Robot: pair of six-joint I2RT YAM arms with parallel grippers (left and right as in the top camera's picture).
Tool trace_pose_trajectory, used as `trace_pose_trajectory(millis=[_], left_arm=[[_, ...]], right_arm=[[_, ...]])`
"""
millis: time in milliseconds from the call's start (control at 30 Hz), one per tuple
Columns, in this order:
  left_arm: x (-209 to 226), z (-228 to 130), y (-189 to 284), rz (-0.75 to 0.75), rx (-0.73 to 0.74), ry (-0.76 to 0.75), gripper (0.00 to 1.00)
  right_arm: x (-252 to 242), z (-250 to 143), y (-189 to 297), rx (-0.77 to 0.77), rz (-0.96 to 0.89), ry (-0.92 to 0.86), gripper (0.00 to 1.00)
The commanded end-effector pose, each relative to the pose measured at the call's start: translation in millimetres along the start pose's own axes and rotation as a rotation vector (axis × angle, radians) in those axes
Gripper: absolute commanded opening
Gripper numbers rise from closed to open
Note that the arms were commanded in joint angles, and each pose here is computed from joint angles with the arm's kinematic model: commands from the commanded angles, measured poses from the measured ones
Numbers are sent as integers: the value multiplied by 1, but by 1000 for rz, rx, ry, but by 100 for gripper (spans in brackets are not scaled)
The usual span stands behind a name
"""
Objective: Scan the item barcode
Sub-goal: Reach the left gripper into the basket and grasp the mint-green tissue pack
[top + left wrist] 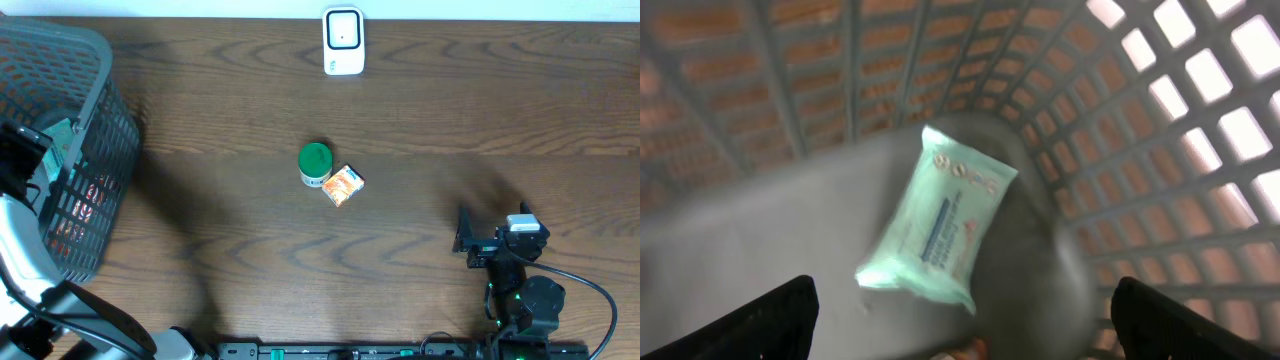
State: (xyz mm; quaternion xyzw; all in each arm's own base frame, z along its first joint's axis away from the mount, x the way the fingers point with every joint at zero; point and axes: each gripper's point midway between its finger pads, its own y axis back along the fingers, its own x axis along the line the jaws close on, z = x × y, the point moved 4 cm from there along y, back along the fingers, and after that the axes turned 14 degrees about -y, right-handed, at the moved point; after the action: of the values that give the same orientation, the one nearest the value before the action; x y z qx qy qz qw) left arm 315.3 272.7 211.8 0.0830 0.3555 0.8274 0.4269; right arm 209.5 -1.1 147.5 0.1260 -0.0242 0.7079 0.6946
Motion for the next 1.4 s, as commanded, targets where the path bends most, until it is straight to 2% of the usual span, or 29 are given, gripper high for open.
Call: trace_pose_trajectory(millis=[0,67,233,500,733,900,1367], left_arm=[[6,29,9,87,-81,-288,95],[15,33,10,157,-93,-306,97],[17,28,-6,157,-69,-342,98],[9,-11,-62,113,68,-358,100],[-6,-32,-93,119,118,-399,100],[-3,-45,-108,176,153,-358,100],[5,-86,-145,176,250,-268,100]], right_arm=[[1,-1,0,5,4,-12,99],[1,-1,0,5,4,-12,99],[1,-1,0,5,4,-12,99],[1,-1,0,5,4,-12,99],[1,-1,0,5,4,-12,99],[1,-1,0,5,5,-12,99],[1,-1,0,5,5,-12,99]])
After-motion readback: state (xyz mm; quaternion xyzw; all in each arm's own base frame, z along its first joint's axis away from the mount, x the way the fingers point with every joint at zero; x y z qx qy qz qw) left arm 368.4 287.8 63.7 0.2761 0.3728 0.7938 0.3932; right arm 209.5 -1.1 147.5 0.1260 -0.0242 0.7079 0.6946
